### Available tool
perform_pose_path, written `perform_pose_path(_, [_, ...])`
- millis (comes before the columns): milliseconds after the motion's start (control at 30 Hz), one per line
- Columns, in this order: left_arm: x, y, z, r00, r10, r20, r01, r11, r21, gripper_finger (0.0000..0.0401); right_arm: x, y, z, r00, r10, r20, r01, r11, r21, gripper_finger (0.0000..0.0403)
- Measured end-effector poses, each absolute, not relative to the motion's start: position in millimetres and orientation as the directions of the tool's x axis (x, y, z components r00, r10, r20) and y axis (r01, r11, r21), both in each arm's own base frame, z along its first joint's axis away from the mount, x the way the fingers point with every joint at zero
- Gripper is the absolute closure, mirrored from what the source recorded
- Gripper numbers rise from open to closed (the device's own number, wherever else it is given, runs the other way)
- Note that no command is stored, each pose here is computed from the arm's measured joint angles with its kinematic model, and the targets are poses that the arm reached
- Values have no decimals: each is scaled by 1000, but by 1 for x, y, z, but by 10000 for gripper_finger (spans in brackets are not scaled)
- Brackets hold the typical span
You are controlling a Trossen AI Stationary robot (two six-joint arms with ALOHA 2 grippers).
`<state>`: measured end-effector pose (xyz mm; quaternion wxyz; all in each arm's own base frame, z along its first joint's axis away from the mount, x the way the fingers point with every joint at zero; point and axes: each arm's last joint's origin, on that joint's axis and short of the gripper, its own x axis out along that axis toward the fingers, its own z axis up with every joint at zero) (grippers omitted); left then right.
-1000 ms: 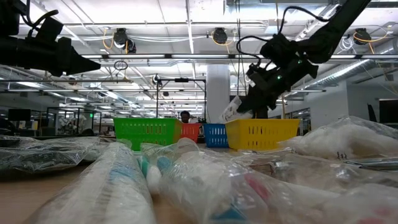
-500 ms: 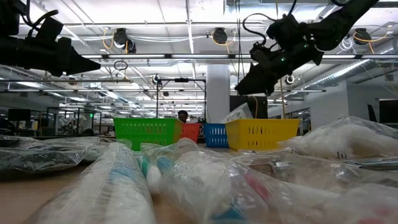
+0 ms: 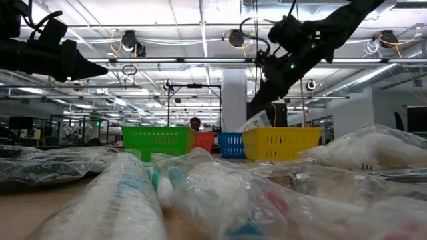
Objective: Pick & Place Travel size toiletries
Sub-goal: Put the white vanity pack into the blue bin
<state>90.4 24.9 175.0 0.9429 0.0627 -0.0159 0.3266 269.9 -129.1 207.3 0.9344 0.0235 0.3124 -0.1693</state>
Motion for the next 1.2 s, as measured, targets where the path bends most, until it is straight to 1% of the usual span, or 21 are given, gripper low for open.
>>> perform_pose_path(100, [90,25,175,786,614,71,-618,779,108,400,272,-136,195,718,-311,-622,352,934,-61,387])
perform_pose_path(200, [90,25,175,786,614,71,-618,779,108,400,273,-141,182,687,-306,-659,362,931,-54,397])
perform_pose_path(667, [90,25,175,786,614,71,-618,779,108,400,275,-155,150,618,-297,-728,407,913,-28,402])
perform_pose_path(900, [90,25,175,786,614,71,-618,779,108,400,274,-154,156,627,-302,-718,407,913,-28,402])
perform_pose_path(1200, [90,25,175,786,614,71,-618,779,108,400,269,-149,188,700,-333,-632,419,908,-14,402])
